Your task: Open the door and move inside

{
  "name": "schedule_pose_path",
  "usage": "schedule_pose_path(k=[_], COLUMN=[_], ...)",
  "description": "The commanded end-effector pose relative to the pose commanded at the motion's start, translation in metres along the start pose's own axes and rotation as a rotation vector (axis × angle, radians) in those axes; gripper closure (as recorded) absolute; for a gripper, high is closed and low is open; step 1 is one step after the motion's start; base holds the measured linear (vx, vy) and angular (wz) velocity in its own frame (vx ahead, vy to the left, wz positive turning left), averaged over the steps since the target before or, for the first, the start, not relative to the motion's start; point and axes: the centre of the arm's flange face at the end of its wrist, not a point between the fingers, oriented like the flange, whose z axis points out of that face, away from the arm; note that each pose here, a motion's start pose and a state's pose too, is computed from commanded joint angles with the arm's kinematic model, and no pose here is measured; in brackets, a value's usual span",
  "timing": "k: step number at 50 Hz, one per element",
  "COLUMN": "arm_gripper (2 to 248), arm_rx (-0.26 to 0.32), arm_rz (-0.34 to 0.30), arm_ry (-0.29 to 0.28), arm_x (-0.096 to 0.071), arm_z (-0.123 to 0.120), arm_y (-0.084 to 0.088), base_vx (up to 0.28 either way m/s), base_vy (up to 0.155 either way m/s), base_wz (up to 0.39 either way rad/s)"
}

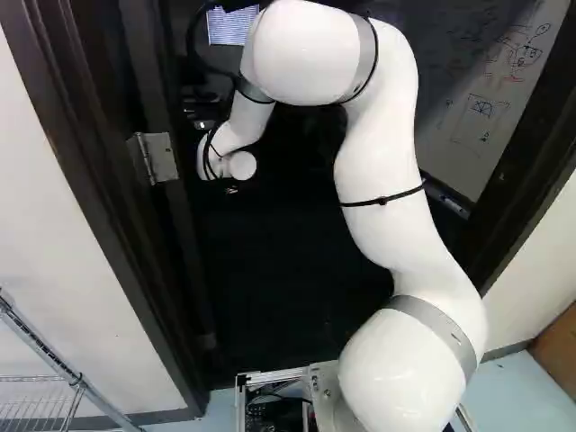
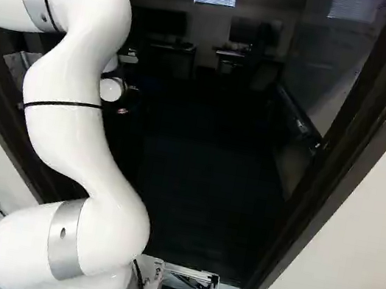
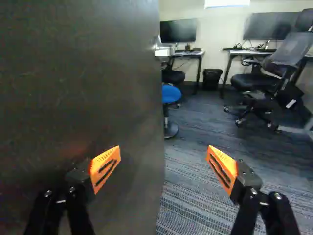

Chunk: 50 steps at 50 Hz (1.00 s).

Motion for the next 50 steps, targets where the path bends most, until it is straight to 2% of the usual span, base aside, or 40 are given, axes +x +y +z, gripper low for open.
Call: schedule_pose_path(k=[21, 50], arm_gripper=[3, 3], arm_rx=[0.063, 0.157], arm_rz=[-0.05, -0.128], arm_ry=[0.009, 0.035], arm_x=[0.0, 0.0], arm_z=[0.012, 0.039], arm_y=[-0.018, -0.047], base_vx=[0.0, 0.0], base_vy=[0.0, 0.0], base_wz=[0.0, 0.0])
